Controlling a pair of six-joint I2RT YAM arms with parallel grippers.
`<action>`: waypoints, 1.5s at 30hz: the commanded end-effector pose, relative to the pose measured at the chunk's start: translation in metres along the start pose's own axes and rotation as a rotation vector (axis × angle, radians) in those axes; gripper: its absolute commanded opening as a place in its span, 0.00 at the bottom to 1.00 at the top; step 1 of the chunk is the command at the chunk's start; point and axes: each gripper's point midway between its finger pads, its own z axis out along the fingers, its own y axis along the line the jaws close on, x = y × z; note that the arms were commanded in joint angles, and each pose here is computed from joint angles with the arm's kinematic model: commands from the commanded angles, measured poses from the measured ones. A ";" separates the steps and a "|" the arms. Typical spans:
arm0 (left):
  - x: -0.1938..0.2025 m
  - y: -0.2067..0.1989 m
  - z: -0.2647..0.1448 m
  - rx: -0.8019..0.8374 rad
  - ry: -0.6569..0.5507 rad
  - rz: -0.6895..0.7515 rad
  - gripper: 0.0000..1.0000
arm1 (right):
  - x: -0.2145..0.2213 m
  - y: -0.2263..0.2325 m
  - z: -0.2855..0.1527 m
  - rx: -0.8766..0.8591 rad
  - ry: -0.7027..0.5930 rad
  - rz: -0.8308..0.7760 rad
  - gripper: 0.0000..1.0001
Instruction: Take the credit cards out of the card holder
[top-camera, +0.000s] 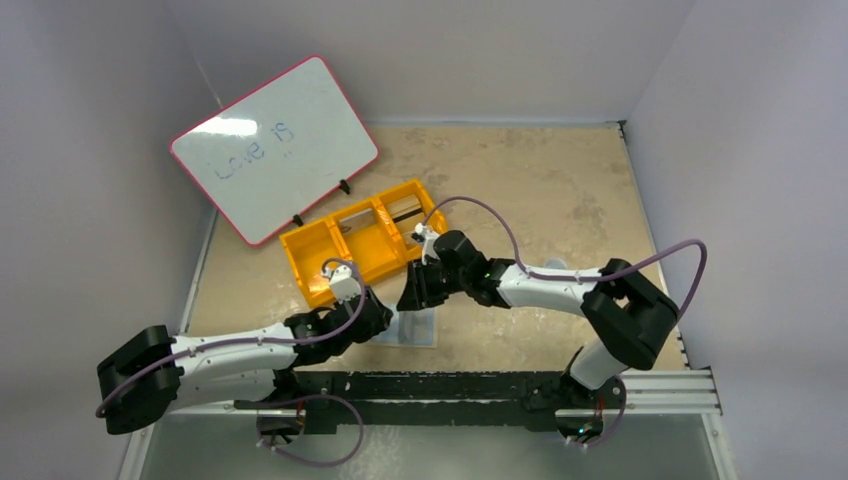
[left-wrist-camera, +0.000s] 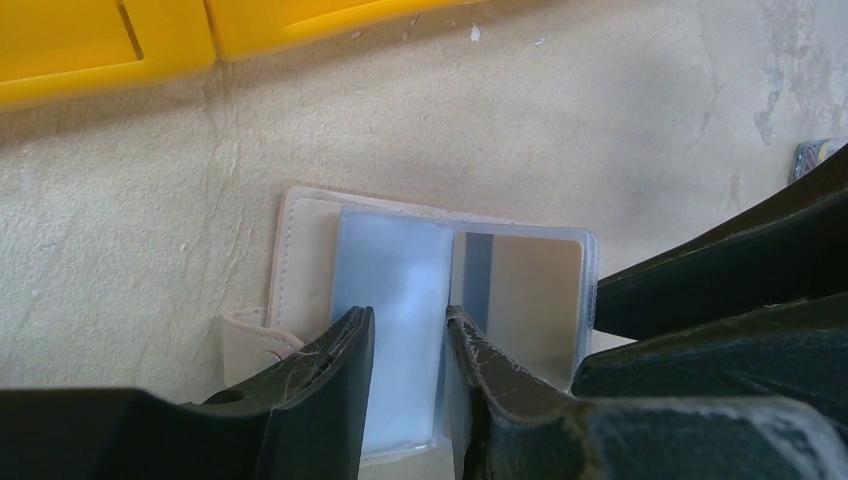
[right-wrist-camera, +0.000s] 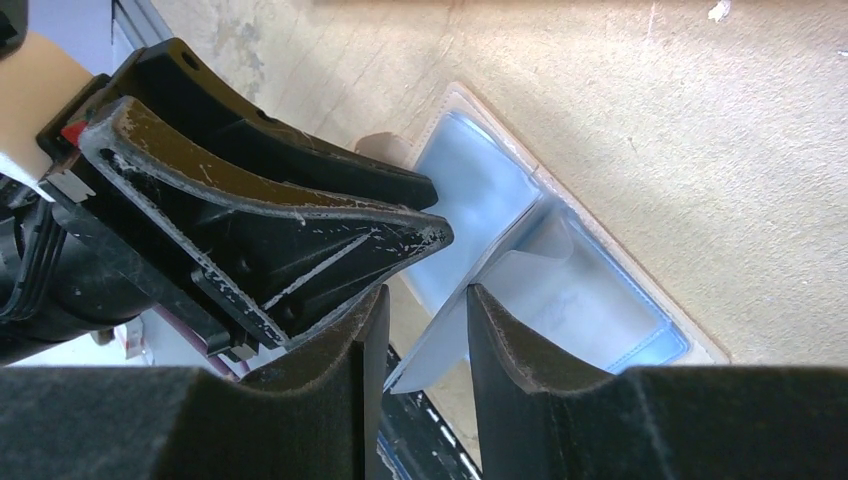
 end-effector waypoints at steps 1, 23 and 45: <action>-0.010 -0.009 -0.003 0.010 -0.037 -0.019 0.32 | -0.011 0.017 -0.005 -0.033 -0.013 -0.041 0.37; -0.034 -0.016 -0.021 0.064 -0.107 -0.048 0.45 | -0.004 0.020 0.008 -0.043 0.030 -0.082 0.34; -0.028 -0.019 -0.018 0.084 -0.087 -0.028 0.46 | -0.001 -0.005 0.002 0.107 0.025 -0.052 0.31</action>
